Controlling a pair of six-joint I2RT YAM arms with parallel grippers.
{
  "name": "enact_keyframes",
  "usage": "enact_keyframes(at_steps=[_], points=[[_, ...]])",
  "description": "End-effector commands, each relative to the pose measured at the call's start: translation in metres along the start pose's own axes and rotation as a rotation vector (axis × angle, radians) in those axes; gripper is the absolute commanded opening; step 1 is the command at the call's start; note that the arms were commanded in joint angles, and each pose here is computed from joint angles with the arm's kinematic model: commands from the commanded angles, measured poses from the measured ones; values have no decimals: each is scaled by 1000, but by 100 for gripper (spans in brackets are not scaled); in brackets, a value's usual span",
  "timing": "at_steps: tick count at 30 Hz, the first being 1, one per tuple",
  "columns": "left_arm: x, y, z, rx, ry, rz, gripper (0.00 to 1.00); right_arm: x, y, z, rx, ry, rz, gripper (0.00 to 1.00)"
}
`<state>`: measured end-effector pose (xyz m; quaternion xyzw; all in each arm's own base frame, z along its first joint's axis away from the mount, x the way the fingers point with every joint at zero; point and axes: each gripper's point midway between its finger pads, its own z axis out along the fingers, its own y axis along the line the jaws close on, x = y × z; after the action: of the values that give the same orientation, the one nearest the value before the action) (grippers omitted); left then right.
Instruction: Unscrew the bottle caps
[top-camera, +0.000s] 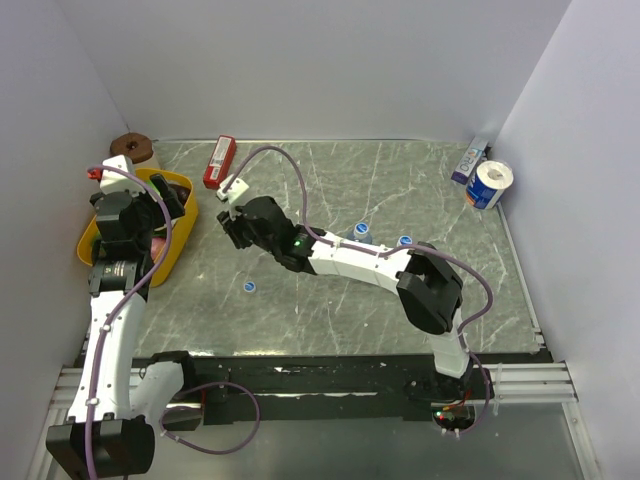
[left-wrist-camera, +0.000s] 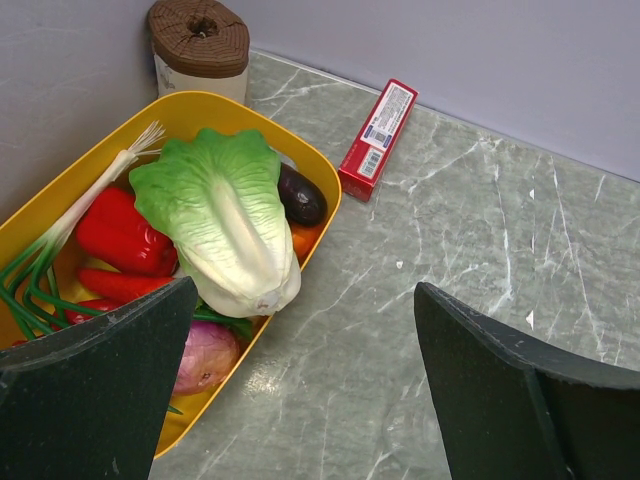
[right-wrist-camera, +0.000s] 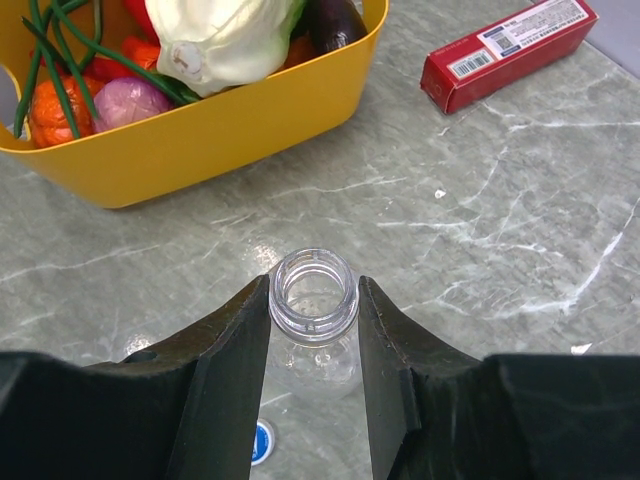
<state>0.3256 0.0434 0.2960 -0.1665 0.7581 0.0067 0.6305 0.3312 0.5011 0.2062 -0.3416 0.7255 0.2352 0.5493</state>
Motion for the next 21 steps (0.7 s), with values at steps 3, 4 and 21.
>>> enact_keyframes(at_steps=[3,4,21], points=[[-3,1,-1,-5,-19,-11,96,-14,-11,-15,34,-34,10,26],[-3,2,0,-6,-20,-11,96,-13,-12,-15,37,-34,10,35],[-1,1,0,-3,-13,-5,96,-27,-16,-25,54,-67,-4,93]])
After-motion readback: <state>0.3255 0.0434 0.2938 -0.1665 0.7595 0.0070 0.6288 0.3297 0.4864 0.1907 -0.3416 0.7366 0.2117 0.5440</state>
